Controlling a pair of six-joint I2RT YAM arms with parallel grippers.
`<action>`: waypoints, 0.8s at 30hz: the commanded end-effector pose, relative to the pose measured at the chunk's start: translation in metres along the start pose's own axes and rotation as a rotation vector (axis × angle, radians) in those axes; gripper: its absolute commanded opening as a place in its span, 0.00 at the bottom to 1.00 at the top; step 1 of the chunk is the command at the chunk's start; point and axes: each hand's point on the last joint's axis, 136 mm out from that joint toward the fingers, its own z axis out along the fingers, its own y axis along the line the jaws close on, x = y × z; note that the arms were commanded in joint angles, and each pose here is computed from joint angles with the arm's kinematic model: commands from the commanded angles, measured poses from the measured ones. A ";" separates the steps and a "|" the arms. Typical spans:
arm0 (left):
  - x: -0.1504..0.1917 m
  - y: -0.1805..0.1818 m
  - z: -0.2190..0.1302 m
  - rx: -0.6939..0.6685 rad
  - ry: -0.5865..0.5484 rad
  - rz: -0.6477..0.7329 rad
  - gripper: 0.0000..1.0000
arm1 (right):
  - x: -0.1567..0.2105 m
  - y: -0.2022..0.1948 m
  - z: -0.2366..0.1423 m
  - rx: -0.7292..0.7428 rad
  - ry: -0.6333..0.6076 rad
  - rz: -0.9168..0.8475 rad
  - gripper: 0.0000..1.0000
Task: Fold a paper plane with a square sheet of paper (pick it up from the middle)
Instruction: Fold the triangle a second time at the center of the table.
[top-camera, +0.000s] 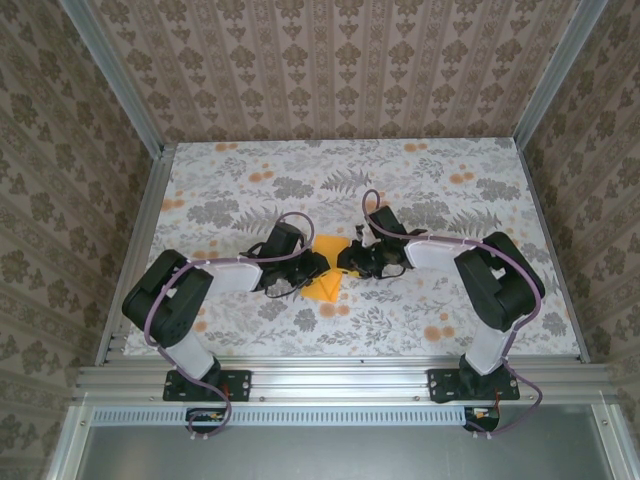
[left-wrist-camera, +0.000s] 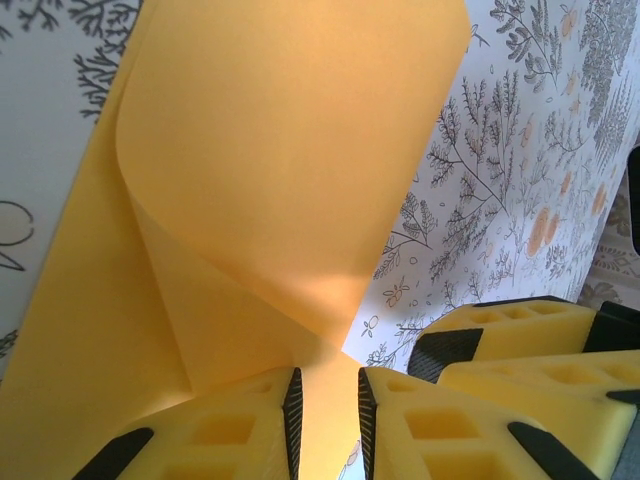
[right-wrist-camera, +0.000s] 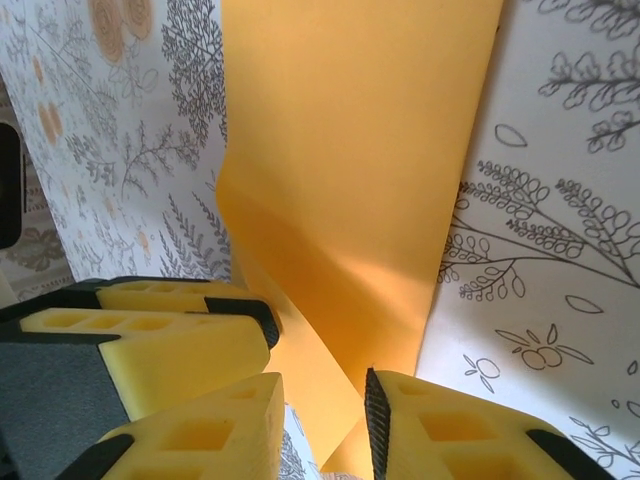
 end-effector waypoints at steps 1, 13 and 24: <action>0.000 0.011 0.003 -0.037 0.003 -0.031 0.24 | 0.013 -0.010 0.009 0.031 0.061 -0.007 0.32; 0.001 0.010 0.002 -0.035 0.006 -0.029 0.23 | 0.017 0.005 0.017 -0.042 0.082 -0.027 0.24; 0.003 0.005 -0.013 -0.030 -0.011 -0.007 0.37 | 0.010 -0.008 0.020 0.038 0.052 -0.039 0.05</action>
